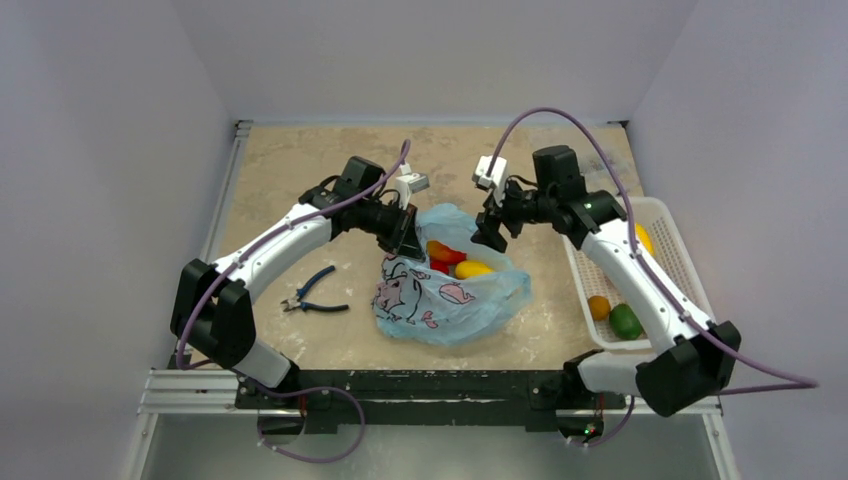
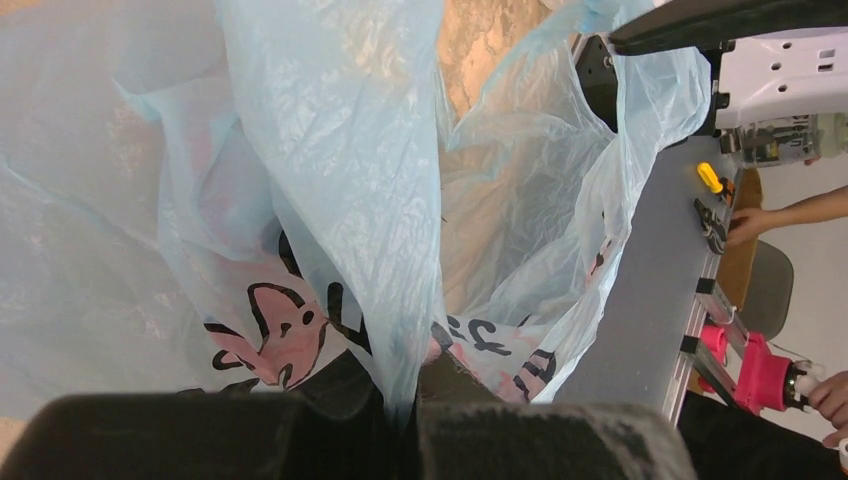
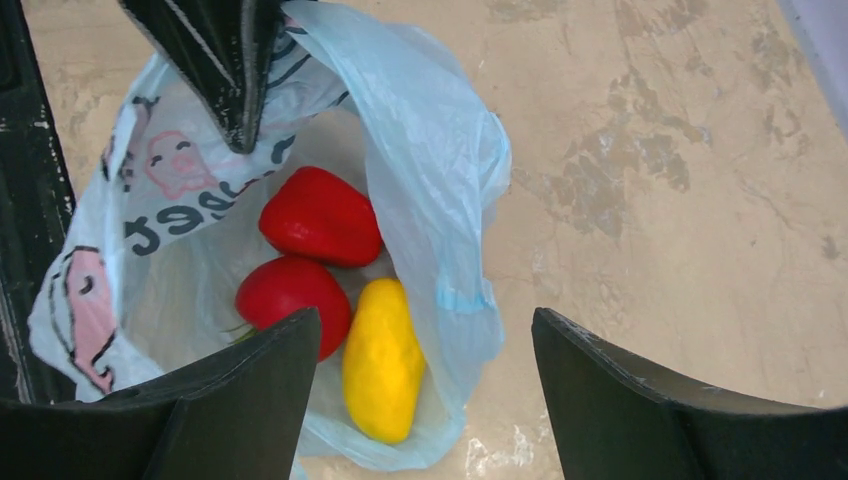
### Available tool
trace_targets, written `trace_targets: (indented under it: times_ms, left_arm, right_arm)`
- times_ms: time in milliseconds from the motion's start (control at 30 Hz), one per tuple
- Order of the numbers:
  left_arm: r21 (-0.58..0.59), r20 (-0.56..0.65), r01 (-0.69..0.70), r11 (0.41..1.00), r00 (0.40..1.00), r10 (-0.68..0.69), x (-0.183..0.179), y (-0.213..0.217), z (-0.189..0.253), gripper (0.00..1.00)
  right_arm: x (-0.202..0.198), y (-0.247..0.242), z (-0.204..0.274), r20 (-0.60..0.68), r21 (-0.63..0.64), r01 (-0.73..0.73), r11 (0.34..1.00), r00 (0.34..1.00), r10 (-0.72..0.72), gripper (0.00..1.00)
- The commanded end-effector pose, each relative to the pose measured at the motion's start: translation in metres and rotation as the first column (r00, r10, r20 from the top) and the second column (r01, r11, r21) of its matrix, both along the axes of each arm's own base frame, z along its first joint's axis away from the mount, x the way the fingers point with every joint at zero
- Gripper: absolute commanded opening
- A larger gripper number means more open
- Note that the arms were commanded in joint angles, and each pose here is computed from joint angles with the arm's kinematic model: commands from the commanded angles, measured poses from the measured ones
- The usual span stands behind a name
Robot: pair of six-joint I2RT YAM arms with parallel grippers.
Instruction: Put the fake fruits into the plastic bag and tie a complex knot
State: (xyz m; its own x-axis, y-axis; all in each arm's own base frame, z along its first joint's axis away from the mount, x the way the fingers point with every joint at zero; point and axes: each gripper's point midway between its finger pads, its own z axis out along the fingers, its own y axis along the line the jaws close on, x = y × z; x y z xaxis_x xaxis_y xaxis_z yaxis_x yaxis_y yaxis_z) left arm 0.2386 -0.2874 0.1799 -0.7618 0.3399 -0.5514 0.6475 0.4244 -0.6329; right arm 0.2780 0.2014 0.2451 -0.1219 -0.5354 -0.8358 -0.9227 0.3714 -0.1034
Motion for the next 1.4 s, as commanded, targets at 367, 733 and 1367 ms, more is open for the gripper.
trace_targets:
  times_ms: [367, 733, 1367]
  left_arm:
    - [-0.033, 0.062, 0.050, 0.998, 0.997, -0.048, 0.007, -0.003, 0.024, 0.00]
    - [-0.015, 0.092, 0.057, 0.998, 0.994, -0.056, 0.040, 0.003, 0.031, 0.11]
    - [0.018, 0.598, 0.036, 0.999, 0.800, -0.039, 0.030, 0.071, 0.124, 1.00]
  right_arm:
    - [0.021, 0.025, -0.059, -0.053, 0.008, -0.104, 0.995, 0.993, 0.104, 0.57]
    - [0.002, 0.035, -0.018, -0.163, 0.181, -0.008, 0.983, 0.986, 0.038, 0.00]
    - [-0.031, -0.009, 0.003, -0.509, 0.446, 0.346, 0.825, 0.857, -0.085, 0.00]
